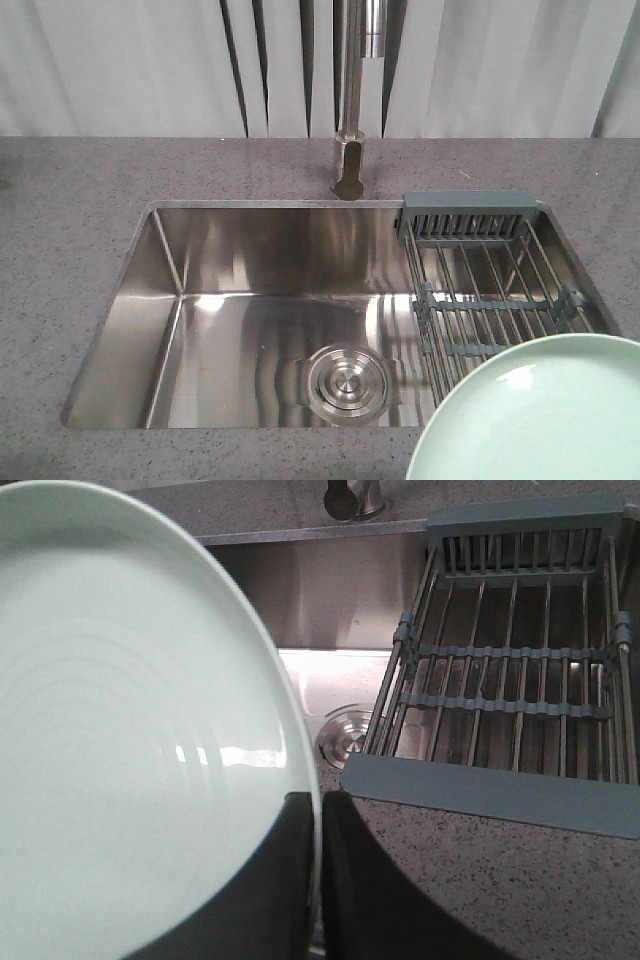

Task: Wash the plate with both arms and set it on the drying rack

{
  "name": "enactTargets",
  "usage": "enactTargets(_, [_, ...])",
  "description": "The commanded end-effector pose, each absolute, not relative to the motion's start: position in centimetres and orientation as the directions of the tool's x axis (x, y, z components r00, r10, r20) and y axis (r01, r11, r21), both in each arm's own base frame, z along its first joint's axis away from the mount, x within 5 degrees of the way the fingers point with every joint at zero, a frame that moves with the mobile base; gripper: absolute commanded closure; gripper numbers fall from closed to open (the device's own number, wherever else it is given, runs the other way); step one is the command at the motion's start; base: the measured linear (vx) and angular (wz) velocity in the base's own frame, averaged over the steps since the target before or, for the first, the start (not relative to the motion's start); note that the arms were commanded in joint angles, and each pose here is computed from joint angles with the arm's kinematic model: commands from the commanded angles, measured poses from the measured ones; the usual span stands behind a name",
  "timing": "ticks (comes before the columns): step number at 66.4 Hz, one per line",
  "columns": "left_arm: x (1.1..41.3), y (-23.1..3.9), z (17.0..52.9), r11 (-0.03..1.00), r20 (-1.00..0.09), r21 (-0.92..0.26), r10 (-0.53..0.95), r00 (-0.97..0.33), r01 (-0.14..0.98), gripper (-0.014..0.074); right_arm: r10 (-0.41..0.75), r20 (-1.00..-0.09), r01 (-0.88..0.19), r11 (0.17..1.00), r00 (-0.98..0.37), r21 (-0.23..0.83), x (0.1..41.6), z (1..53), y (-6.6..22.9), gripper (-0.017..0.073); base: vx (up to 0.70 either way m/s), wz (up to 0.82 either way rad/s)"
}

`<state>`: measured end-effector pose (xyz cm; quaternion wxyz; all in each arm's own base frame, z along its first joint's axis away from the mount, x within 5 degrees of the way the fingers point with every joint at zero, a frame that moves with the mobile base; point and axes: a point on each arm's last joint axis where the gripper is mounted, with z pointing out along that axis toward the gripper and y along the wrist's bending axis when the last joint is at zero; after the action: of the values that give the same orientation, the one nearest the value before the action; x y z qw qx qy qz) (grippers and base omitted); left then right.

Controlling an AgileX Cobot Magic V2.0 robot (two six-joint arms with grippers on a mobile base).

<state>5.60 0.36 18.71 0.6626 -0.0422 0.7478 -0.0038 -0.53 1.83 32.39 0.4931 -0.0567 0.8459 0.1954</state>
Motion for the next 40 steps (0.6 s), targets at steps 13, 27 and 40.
enactTargets(13, [5.45, 0.24, 20.34, 0.997, -0.998, -0.070, -0.070, -0.005, -0.035, 0.0600, 0.132, -0.887, -0.297, 0.912, -0.442, 0.284, -0.18, 33.63, 1.90, 0.0561, 0.04, -0.02])
enactTargets(27, [5.45, 0.24, 20.34, 0.997, -0.998, -0.070, -0.070, -0.005, -0.035, 0.0600, 0.132, -0.887, -0.297, 0.912, -0.442, 0.284, -0.18, 33.63, 1.90, 0.0561, 0.04, -0.01])
enactTargets(40, [5.45, 0.24, 20.34, 0.997, -0.998, -0.070, -0.070, -0.005, -0.035, 0.0600, 0.132, -0.887, -0.297, 0.912, -0.442, 0.284, -0.18, 33.63, 1.90, 0.0561, 0.03, -0.01])
